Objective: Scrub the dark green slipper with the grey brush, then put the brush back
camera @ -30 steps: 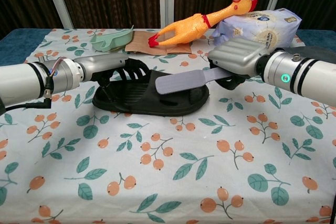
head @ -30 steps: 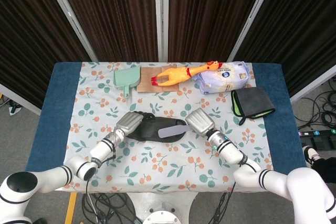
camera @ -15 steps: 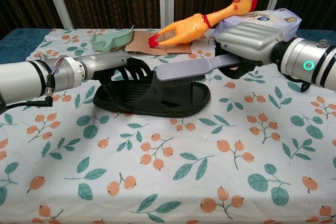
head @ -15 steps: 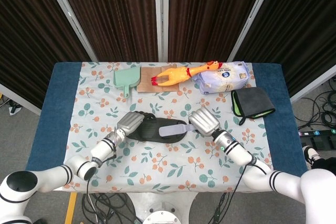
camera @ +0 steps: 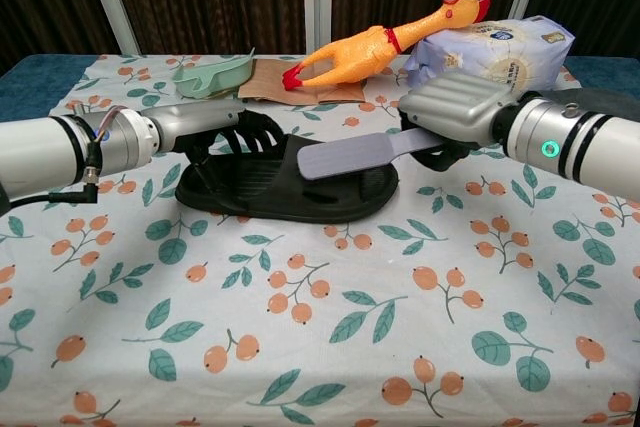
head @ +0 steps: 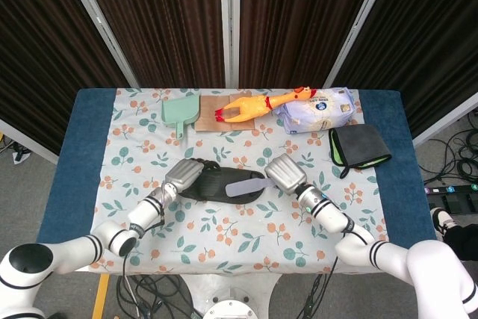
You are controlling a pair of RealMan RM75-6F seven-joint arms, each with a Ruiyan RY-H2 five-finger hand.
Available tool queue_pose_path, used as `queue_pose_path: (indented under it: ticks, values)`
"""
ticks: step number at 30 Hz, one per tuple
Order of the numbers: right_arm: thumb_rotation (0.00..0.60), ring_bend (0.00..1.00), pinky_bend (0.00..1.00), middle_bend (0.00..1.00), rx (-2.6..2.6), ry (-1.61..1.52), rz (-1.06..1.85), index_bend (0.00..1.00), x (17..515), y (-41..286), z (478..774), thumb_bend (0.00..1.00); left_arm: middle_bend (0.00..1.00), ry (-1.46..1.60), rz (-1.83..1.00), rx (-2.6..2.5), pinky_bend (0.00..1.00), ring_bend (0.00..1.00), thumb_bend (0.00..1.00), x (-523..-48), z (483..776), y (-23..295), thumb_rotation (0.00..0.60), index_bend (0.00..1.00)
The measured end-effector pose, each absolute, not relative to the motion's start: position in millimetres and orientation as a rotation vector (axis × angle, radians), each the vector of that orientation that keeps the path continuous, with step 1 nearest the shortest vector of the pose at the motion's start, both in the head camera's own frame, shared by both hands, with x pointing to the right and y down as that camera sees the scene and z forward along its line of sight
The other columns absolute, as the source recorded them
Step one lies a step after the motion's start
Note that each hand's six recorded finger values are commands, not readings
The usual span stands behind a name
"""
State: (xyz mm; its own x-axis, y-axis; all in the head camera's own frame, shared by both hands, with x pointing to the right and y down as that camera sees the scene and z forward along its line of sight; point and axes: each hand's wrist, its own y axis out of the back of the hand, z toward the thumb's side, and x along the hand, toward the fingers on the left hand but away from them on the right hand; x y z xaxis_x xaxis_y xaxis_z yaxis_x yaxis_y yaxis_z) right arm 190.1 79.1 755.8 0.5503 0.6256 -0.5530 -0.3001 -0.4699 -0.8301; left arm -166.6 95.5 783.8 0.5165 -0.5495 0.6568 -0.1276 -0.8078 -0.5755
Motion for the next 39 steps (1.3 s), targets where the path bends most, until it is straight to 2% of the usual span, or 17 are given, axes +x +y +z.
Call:
queue_pose_path:
  ticks: [5, 11, 22, 27, 33, 36, 39]
  values:
    - [0.600, 1.00, 1.00, 0.98, -1.723, -0.327, 1.122, 1.00, 214, 68, 739, 0.70, 0.41, 0.553, -1.223, -2.303, 0.28, 0.27, 0.03, -165, 783, 95, 0.600, 0.32]
    - [0.600, 1.00, 1.00, 0.98, -1.827, -0.400, 1.023, 1.00, 195, 73, 722, 0.70, 0.41, 0.551, -1.213, -2.303, 0.28, 0.27, 0.03, -162, 781, 93, 0.600, 0.32]
    - [0.600, 1.00, 1.00, 0.98, -1.775, -0.265, 1.032, 1.00, 156, 86, 757, 0.70, 0.41, 0.559, -1.223, -2.302, 0.28, 0.27, 0.03, -166, 781, 93, 0.600, 0.32]
    - [0.600, 1.00, 1.00, 0.98, -1.741, -0.276, 1.077, 1.00, 176, 81, 758, 0.70, 0.41, 0.555, -1.225, -2.300, 0.28, 0.27, 0.03, -168, 781, 93, 0.600, 0.32]
    - [0.600, 1.00, 1.00, 0.98, -1.687, -0.305, 1.147, 1.00, 223, 73, 745, 0.70, 0.41, 0.555, -1.219, -2.296, 0.28, 0.27, 0.03, -167, 780, 94, 0.600, 0.32]
    - [0.600, 1.00, 1.00, 0.98, -1.697, -0.363, 1.147, 1.00, 239, 71, 730, 0.70, 0.34, 0.559, -1.210, -2.294, 0.28, 0.22, 0.03, -166, 778, 94, 0.600, 0.25]
    - [0.600, 1.00, 1.00, 0.98, -1.729, -0.450, 1.140, 1.00, 254, 70, 712, 0.70, 0.20, 0.566, -1.189, -2.299, 0.25, 0.12, 0.03, -164, 774, 94, 0.600, 0.18]
